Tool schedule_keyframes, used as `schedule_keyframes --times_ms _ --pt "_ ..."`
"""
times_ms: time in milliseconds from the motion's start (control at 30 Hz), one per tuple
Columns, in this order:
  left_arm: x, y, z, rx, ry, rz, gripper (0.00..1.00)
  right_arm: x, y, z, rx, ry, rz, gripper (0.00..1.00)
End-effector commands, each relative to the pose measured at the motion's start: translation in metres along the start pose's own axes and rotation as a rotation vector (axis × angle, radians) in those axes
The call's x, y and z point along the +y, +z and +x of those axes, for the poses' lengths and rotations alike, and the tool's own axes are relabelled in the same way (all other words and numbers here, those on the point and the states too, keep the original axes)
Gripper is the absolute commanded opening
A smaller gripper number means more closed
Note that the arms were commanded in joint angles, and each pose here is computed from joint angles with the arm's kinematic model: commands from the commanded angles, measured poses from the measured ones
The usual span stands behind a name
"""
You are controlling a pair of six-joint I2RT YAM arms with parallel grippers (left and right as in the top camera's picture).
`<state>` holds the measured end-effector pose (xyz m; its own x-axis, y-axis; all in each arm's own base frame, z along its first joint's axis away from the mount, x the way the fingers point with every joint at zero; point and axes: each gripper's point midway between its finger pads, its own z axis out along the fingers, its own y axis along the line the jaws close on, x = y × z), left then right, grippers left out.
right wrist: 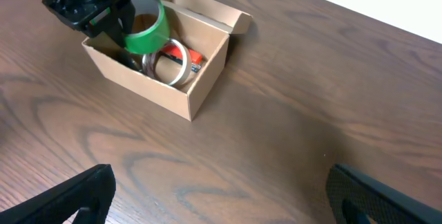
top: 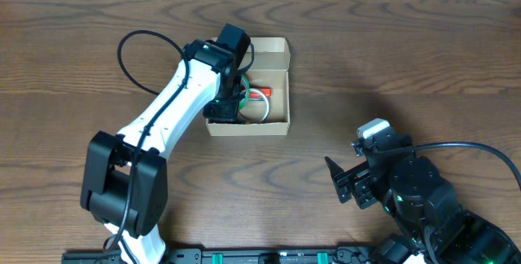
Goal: Pack container
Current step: 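Carry the green tape roll into the box with the left gripper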
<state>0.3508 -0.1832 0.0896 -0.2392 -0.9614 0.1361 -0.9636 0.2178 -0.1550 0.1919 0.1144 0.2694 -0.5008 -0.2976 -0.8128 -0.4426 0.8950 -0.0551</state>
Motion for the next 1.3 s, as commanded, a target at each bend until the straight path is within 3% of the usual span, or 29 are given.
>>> schedule_keyframes --times_ms 0,333,367,400,467,967,1000,1100,1267 --pt "-0.003 0.005 -0.003 0.002 -0.049 -0.014 0.05 -0.001 0.000 -0.001 -0.003 0.009 0.005 0.99" --pt "0.007 0.031 0.005 0.075 -0.130 -0.109 0.06 -0.001 0.000 -0.001 -0.002 0.009 0.005 0.99" --pt "0.007 0.032 0.006 0.080 -0.133 -0.114 0.09 -0.001 0.000 -0.001 -0.003 0.009 0.005 0.99" --pt "0.008 0.033 0.007 0.084 -0.133 -0.116 0.19 -0.001 0.000 -0.001 -0.002 0.009 0.005 0.99" --pt "0.008 0.034 0.007 0.086 -0.132 -0.118 0.48 -0.001 0.000 -0.001 -0.003 0.009 0.005 0.99" --pt "-0.005 -0.001 0.012 0.102 -0.076 -0.016 0.63 -0.001 0.000 -0.001 -0.003 0.009 0.005 0.99" --pt "-0.007 -0.006 0.011 0.095 -0.068 0.001 0.65 -0.001 0.000 -0.001 -0.003 0.009 0.005 0.99" --pt "-0.011 -0.018 0.008 0.078 -0.059 0.040 0.86 -0.001 0.000 -0.001 -0.003 0.009 0.005 0.99" --pt "-0.014 -0.033 0.006 0.058 -0.050 0.087 0.93 -0.001 0.000 -0.001 -0.003 0.009 0.005 0.99"
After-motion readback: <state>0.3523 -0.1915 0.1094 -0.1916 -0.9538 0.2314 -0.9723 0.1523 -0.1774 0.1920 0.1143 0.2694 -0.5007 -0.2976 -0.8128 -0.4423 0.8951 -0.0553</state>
